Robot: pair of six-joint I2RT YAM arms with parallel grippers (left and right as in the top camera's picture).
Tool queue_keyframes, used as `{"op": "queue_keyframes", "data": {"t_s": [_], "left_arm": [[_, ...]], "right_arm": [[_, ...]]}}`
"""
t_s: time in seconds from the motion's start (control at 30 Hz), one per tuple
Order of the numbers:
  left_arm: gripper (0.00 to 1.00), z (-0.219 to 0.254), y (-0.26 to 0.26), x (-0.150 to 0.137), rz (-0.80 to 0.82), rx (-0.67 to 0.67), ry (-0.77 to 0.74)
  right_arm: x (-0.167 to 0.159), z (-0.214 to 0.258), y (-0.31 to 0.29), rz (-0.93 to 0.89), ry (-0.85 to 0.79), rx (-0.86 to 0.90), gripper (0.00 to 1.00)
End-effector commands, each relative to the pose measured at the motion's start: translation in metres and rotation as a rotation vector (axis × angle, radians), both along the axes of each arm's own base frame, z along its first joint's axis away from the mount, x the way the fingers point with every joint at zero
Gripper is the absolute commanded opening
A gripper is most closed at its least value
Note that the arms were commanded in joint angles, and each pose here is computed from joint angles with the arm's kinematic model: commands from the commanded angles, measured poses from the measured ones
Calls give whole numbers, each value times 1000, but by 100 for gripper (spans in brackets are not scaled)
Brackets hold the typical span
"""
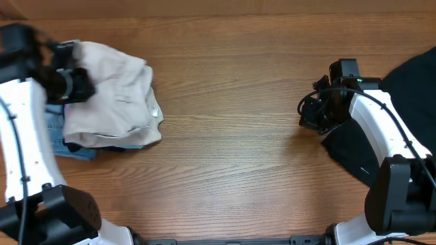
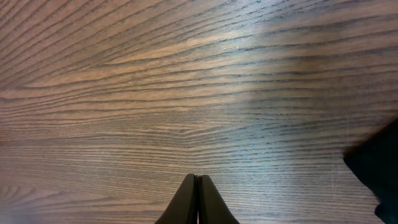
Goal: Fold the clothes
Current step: 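Lift the folded shorts with the left gripper and place onto the t-shirt stack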
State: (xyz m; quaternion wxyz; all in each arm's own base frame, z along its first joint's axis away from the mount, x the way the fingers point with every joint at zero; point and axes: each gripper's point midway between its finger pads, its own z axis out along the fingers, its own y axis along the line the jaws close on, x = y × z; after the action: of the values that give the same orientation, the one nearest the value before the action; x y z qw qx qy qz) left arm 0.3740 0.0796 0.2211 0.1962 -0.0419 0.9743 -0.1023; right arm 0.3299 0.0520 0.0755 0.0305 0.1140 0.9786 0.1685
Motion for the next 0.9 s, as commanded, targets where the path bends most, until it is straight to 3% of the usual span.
{"op": "queue_keyframes", "data": {"t_s": [0.0, 0.03, 0.13, 0.3, 0.33, 0.4, 0.47, 0.5, 0.53, 0.67, 0.87], "left_arm": [[64, 5, 72, -3, 194, 66, -44], [100, 2, 81, -5, 229, 80, -32], [100, 2, 128, -27, 514, 192, 36], [100, 32, 124, -29, 532, 101, -42], [96, 43, 111, -25, 475, 57, -84], [80, 64, 73, -16, 294, -37, -173], [40, 66, 46, -14, 178, -46, -179], [13, 61, 35, -11, 127, -31, -163], [4, 51, 24, -8, 98, -21, -133], [4, -21, 9, 2, 141, -21, 24], [4, -150, 58, 21, 326, -42, 104]], "right_arm": [[8, 15, 2, 12, -55, 5, 4], [8, 15, 3, 12, -55, 5, 4], [5, 14, 2, 13, -41, 4, 4], [4, 14, 2, 16, -40, 4, 4], [4, 14, 2, 16, -40, 4, 4], [6, 15, 2, 16, -45, 4, 4], [7, 15, 2, 15, -52, 4, 4], [8, 15, 2, 15, -55, 4, 4], [9, 15, 2, 11, -58, 5, 4], [9, 15, 2, -9, -53, 7, 4], [9, 15, 2, -9, -49, 7, 4]]}}
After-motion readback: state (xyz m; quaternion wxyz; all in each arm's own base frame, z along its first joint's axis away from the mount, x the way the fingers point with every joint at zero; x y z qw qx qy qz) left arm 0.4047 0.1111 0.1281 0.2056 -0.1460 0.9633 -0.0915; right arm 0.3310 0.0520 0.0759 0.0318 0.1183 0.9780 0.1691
